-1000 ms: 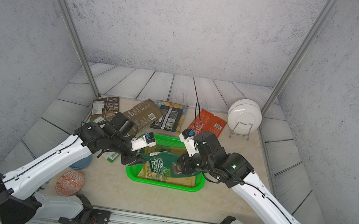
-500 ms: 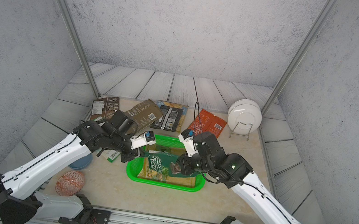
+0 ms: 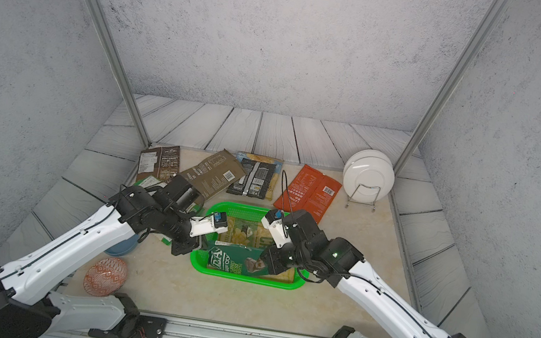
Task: Put the potato chips into the basket
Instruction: Place the potato chip in the basket, then pick up the potato chip from the center of the board.
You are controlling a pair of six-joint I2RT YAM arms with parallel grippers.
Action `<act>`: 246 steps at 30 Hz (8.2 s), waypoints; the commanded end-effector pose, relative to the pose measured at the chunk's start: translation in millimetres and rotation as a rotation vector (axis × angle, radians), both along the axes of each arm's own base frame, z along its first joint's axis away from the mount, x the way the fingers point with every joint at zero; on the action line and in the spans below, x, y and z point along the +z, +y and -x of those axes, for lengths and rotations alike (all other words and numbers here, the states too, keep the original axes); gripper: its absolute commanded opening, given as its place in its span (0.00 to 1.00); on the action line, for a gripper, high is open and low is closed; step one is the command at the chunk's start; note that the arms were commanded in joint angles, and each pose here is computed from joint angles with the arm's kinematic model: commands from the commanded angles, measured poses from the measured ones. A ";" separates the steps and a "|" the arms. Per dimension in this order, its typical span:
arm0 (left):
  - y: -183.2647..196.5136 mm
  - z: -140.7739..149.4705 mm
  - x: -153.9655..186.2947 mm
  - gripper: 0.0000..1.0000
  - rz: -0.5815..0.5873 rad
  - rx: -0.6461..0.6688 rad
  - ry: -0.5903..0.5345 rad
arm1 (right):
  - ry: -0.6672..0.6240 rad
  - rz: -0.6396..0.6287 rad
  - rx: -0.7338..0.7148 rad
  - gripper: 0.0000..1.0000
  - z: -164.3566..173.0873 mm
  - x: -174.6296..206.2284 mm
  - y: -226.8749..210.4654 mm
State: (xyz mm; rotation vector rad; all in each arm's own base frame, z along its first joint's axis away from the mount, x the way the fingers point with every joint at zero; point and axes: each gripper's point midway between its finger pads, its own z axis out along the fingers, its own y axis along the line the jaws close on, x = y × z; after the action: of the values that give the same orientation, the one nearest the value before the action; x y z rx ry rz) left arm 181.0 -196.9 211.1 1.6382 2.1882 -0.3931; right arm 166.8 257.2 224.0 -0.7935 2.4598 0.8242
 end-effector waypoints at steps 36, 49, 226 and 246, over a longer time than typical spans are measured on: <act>10.6 -120.4 -17.0 0.73 -0.114 0.358 -0.168 | -0.144 0.431 -0.373 0.64 -128.2 -44.8 -65.4; 54.7 -99.0 13.9 0.95 -0.004 0.496 -0.213 | -0.032 0.112 -0.252 0.65 -98.3 -11.7 -20.6; 93.8 -53.9 -45.6 0.98 0.123 0.625 -0.177 | -0.260 -0.565 -0.637 0.00 -233.9 131.4 -133.4; 54.2 -40.5 88.7 0.99 0.343 0.450 -0.195 | -0.210 -0.703 -0.463 0.00 -127.7 163.8 -51.6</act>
State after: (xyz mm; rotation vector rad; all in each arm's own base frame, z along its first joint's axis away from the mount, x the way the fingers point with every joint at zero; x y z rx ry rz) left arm 230.8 -134.3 299.3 0.9026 2.0959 -0.3495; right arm 301.2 200.8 377.8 -0.0680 1.9035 1.1892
